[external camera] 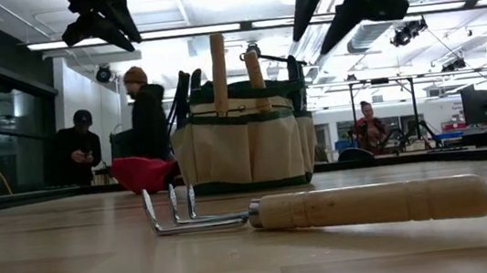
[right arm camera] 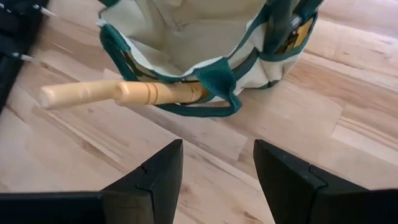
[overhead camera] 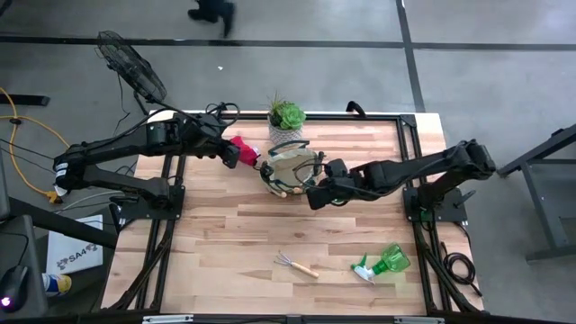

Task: Pick & Place Garden tools in Gardening bag
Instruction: Adjust the gardening bag

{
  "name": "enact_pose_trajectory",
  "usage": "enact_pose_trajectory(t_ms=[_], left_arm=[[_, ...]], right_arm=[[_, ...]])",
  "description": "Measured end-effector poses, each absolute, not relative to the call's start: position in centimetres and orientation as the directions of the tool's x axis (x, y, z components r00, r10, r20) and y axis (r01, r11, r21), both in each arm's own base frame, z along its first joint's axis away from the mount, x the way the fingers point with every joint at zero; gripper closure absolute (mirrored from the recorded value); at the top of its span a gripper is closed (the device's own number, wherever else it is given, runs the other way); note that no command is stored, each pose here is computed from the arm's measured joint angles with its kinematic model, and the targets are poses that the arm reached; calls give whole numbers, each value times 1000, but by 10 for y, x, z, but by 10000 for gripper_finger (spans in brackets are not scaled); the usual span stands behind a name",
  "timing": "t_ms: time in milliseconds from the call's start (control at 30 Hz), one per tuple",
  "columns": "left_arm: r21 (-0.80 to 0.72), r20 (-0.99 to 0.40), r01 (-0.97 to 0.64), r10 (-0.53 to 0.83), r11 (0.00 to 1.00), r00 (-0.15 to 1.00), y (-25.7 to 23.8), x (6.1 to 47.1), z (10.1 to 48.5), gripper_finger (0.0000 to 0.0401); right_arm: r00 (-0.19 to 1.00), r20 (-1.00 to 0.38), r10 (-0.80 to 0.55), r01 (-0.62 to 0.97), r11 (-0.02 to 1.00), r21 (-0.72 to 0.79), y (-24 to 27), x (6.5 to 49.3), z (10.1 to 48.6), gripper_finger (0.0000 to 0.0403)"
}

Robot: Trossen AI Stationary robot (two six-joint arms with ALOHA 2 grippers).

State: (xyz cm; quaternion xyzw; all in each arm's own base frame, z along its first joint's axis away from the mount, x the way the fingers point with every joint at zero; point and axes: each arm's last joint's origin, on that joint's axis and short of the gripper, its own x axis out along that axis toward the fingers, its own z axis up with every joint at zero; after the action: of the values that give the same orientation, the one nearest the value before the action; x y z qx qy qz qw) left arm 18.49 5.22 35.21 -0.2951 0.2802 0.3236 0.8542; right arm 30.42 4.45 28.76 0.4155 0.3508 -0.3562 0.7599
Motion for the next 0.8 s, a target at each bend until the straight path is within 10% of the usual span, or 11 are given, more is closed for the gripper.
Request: enact_pose_trajectory(t_ms=[800], left_arm=[[-279,-709,-730,378,624,595,51,181,348,295]], right_arm=[[415,-847,-330,905,242,349,34,333,249,215]])
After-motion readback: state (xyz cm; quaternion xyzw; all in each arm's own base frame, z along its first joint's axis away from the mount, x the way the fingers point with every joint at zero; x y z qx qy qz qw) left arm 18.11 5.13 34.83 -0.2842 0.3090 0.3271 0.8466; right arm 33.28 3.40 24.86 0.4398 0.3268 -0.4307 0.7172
